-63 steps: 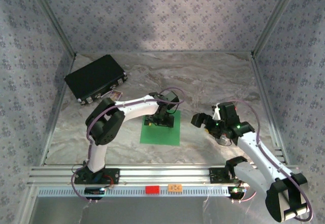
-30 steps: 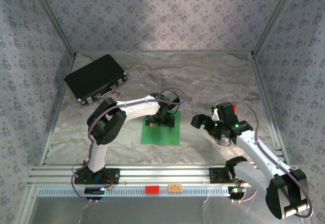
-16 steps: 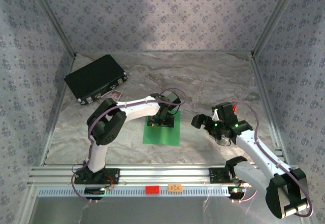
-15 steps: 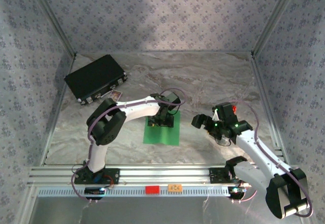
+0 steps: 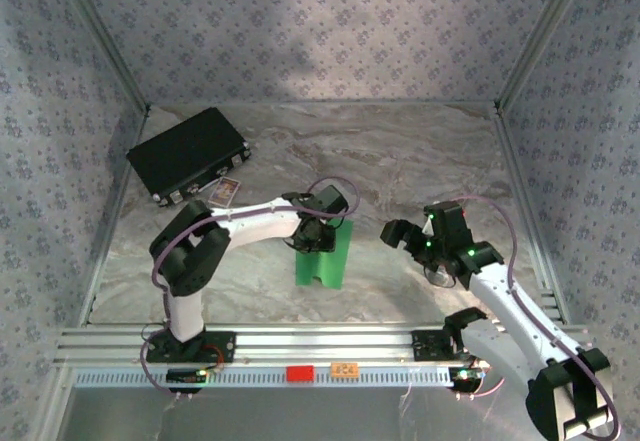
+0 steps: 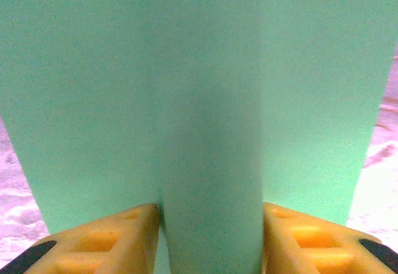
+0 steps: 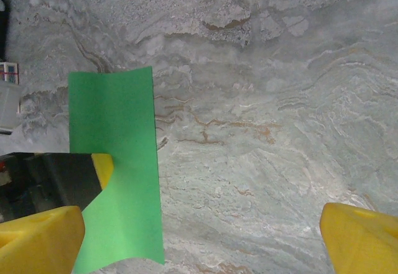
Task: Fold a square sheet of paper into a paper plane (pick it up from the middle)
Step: First fold the square sheet of paper in half at the center of the table.
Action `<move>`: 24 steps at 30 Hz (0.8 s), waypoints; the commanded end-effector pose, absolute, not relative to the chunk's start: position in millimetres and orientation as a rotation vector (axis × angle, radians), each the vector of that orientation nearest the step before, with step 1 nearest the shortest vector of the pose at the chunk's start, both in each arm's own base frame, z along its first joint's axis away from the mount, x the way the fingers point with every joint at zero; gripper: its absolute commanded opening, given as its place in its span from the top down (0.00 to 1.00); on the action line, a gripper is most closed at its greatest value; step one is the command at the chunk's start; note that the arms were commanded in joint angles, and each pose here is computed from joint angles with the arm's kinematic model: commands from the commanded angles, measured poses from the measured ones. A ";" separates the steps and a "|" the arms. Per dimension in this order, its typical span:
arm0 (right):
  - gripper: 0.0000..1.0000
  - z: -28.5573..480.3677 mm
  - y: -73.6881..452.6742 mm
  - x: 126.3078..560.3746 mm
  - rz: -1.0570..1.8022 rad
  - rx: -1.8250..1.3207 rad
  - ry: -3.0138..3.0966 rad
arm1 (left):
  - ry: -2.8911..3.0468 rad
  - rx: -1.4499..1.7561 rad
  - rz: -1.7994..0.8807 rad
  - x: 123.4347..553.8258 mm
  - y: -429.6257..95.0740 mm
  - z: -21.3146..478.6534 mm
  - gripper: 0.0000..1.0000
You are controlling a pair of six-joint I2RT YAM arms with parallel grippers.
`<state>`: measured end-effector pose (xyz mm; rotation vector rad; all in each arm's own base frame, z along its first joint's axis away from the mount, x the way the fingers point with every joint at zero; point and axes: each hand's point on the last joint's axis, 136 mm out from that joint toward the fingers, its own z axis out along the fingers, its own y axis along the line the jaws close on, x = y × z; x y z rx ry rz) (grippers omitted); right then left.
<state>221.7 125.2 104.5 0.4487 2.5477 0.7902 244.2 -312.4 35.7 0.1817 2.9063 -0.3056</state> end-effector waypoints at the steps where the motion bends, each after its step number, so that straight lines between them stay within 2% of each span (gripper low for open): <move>1: 0.01 111.4 131.1 223.8 0.827 0.438 2.542 | 2.835 0.179 -0.558 249.3 -336.9 59.3 0.58; 9: 0.01 113.0 130.9 225.4 0.836 0.436 2.526 | 2.742 0.097 -1.032 252.4 -358.1 86.3 0.60; 16: 0.01 116.2 134.8 227.0 0.873 0.433 2.513 | 2.594 0.025 -1.347 256.4 -367.7 112.4 0.61; 24: 0.01 119.9 135.3 230.4 0.886 0.434 2.483 | 2.480 -0.050 -1.514 259.8 -372.6 118.2 0.61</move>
